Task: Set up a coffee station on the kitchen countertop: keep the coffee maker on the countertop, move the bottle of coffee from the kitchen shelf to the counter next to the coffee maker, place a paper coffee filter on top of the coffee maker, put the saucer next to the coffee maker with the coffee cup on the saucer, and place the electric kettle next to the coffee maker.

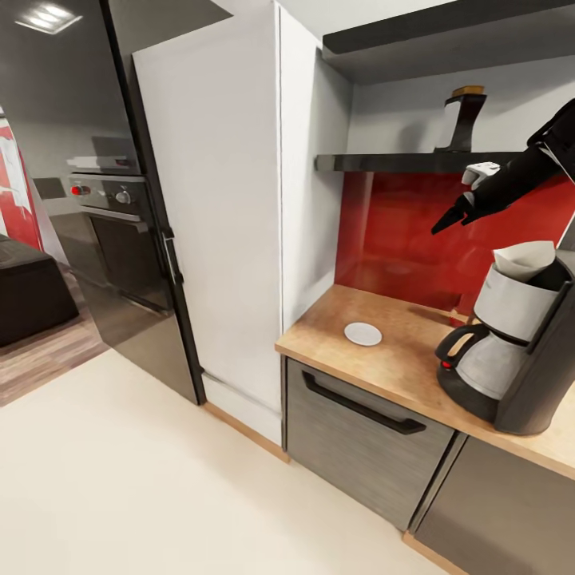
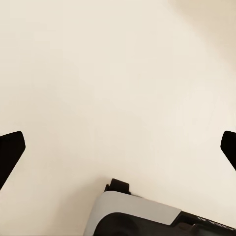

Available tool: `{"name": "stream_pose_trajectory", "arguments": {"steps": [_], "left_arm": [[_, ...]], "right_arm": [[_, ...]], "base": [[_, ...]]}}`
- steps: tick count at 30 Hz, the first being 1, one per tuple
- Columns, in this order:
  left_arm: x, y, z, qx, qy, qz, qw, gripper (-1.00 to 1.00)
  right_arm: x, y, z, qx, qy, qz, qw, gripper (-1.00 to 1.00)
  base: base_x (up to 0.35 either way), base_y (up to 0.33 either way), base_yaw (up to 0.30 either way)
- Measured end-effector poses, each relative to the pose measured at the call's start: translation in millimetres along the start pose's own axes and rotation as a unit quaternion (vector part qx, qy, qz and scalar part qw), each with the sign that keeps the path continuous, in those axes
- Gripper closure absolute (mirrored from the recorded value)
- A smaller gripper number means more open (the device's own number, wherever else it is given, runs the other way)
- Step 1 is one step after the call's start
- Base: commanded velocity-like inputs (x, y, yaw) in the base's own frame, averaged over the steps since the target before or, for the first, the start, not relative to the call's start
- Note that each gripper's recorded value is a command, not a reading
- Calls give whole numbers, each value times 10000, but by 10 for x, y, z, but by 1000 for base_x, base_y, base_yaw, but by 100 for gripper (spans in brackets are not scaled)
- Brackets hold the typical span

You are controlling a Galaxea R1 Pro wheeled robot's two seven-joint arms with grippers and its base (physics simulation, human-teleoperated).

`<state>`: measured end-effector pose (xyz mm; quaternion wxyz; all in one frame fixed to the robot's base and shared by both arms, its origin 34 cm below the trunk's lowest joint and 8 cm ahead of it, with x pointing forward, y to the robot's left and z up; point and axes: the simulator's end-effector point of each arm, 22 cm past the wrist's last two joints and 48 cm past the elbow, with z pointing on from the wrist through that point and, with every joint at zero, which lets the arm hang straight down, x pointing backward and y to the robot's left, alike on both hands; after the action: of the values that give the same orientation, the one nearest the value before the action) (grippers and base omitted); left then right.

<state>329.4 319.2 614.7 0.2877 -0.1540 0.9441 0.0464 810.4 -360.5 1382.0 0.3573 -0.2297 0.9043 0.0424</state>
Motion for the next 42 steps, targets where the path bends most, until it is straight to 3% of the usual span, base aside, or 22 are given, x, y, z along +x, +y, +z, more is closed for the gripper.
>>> {"name": "stream_pose_trajectory", "arguments": {"steps": [7, 11, 14, 15, 17, 19, 20, 23, 27, 31, 34, 36, 40, 42], "left_arm": [[0, -1, 1, 1, 1, -1, 10000, -100], [1, -1, 0, 1, 1, -1, 10000, -100], [4, -1, -1, 0, 4, 0, 10000, -100], [2, -3, 1, 1, 3, -1, 10000, -100], [-2, -2, 1, 0, -1, 0, 10000, -100], [-13, -2, 3, 1, -11, 0, 10000, -100], [-16, 0, 2, 1, -16, 0, 10000, -100], [-17, -2, 2, 2, -18, 0, 10000, -100], [-22, -3, 3, 2, -23, -1, 10000, -100], [-28, -2, 4, 2, -29, 0, 10000, -100], [-33, -3, 4, 3, -34, 0, 10000, -100], [-32, -4, 4, 4, -33, -1, 10000, -100], [-30, -5, 2, 4, -33, -1, 10000, -100], [-30, -5, 2, 4, -35, -1, 10000, -100]], "right_arm": [[32, 38, 76, -54, 49, -8, 10000, -100], [20, 236, 262, -145, 115, -267, 9995, -100], [-24, 491, 416, -198, 89, -710, 9972, -100], [-19, 669, 532, -253, 85, -986, 9948, -100], [105, 886, 770, -394, 189, -1227, 9915, -100], [638, 1336, 1387, -893, 561, -1455, 9837, -100], [673, 1409, 1427, -929, 557, -1530, 9823, -100], [1176, 1972, 1915, -1187, 667, -1991, 9705, -100], [1592, 2360, 2211, -1390, 760, -2170, 9632, -100], [2005, 2640, 2386, -1652, 904, -2189, 9574, -100], [2282, 2762, 2471, -1864, 961, -1986, 9574, -100], [2526, 2843, 2534, -2108, 937, -1557, 9605, -100], [2816, 3061, 2595, -2524, 876, -977, 9587, -100], [2911, 3110, 2613, -2599, 904, -888, 9573, -100]], "base": [[9, 10, 0], [1, 1, 0], [0, 0, 0], [0, 0, 0], [0, 0, 0], [0, 0, 0], [0, 0, 0], [0, 0, 0], [0, 0, 0], [0, 0, 0], [0, 0, 0], [0, 0, 0], [0, 0, 0], [0, 0, 0]]}}
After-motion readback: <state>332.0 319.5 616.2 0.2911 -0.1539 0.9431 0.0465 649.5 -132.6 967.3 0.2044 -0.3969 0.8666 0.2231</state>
